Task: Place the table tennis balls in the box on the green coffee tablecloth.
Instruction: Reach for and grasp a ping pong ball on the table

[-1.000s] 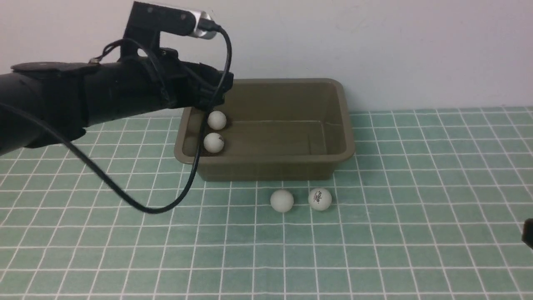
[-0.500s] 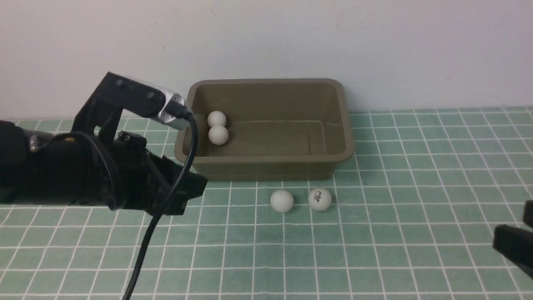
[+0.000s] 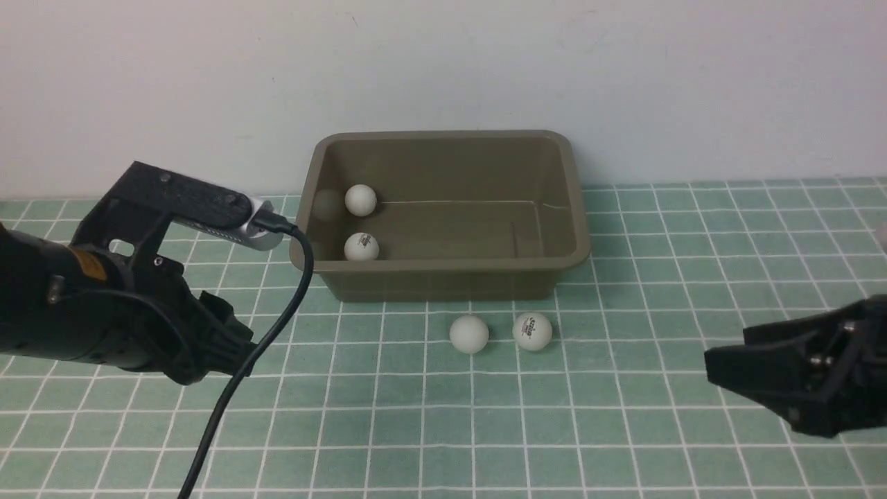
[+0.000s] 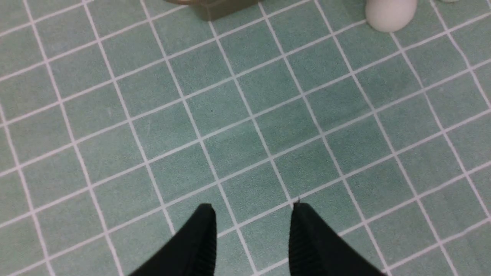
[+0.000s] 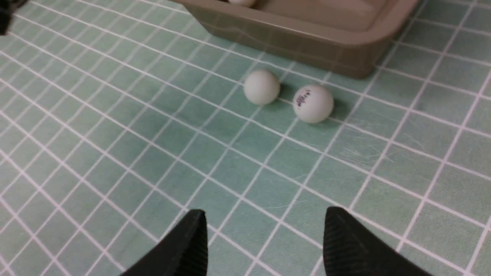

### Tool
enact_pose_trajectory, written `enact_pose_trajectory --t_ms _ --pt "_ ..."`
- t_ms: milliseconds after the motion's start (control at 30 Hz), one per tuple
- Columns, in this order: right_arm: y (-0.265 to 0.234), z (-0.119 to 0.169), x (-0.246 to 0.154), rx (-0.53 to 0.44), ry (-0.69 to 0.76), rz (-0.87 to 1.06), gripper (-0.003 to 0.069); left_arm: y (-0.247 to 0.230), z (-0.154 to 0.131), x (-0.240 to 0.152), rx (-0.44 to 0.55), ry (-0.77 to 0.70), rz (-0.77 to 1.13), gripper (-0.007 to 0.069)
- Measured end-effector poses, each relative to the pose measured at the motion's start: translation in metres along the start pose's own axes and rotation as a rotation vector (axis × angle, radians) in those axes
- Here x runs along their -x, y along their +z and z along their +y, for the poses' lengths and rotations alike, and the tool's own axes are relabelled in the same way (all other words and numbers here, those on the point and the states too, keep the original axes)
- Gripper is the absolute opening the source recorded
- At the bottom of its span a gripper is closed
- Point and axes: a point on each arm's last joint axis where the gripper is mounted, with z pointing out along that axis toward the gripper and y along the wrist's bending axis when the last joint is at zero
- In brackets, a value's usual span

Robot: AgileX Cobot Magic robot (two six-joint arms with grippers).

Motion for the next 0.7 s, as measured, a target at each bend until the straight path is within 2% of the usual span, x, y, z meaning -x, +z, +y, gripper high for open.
enact_pose_trajectory --t_ms 200,367,433,533,700 --pt "0.03 -0.013 0.018 0.033 -0.006 0.053 0.0404 0.0 -0.003 0.001 -0.029 -0.005 -0.012 0.0247" --pt "0.088 -0.005 0.048 0.134 -0.081 0.118 0.0408 0.0 -0.005 0.004 -0.056 -0.025 -0.042 0.0247" --pt "0.105 -0.002 0.052 0.147 -0.097 0.133 0.0408 0.0 -0.005 0.004 -0.059 -0.027 -0.045 0.0247" --pt "0.129 -0.003 0.054 0.142 -0.105 0.155 0.0408 0.0 -0.005 0.004 -0.061 -0.027 -0.046 0.0247" --pt "0.164 -0.011 0.046 0.045 -0.108 0.174 0.0412 0.0 -0.006 0.004 -0.063 -0.029 -0.047 0.0247"
